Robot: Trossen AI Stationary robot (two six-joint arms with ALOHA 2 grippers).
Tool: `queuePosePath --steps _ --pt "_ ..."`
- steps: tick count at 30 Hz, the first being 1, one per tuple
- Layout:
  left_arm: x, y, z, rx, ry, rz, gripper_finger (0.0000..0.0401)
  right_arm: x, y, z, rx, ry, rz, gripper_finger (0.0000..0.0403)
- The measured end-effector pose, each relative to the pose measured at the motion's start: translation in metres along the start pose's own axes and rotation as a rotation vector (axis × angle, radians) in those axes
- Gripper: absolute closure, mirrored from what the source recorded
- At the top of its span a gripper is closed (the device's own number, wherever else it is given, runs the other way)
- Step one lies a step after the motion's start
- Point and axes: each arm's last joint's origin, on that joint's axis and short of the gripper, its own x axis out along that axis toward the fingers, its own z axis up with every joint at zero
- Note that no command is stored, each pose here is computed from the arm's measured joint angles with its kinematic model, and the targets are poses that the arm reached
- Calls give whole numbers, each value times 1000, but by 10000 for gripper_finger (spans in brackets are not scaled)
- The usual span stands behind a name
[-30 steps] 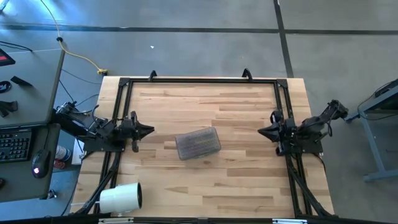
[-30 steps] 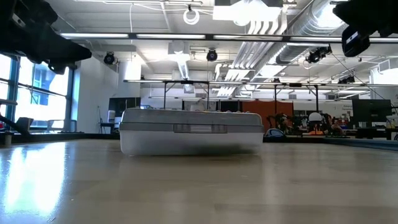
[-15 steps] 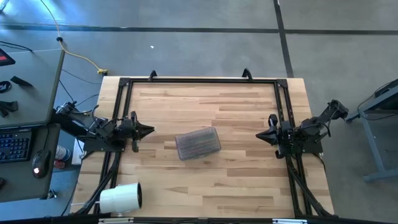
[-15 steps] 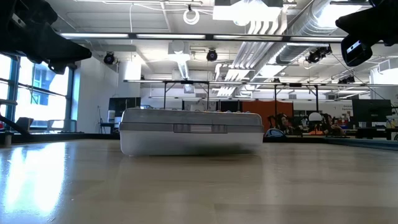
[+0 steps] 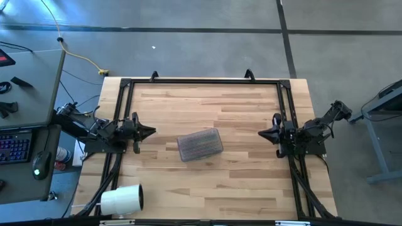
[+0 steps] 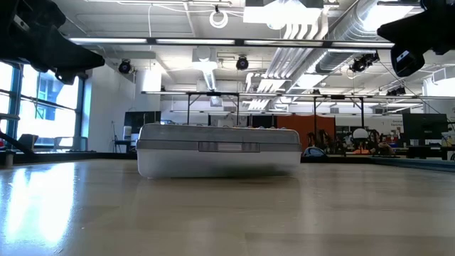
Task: Pick & place school supplies into a supply box
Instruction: Return to Home Position
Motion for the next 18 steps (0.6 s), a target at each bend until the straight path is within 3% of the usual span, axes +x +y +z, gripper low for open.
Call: queuePosePath --steps 4,8,11,18 --pt "0 0 0 0 0 0 327 1 0 -1 9 -16 -17 402" --pt "0 0 0 0 0 0 327 4 1 -18 21 -56 54 402" --pt "0 0 0 0 0 -1 327 5 3 -22 -11 -54 124 402" --pt "0 0 0 -1 0 -1 327 5 3 -22 -77 -54 120 402"
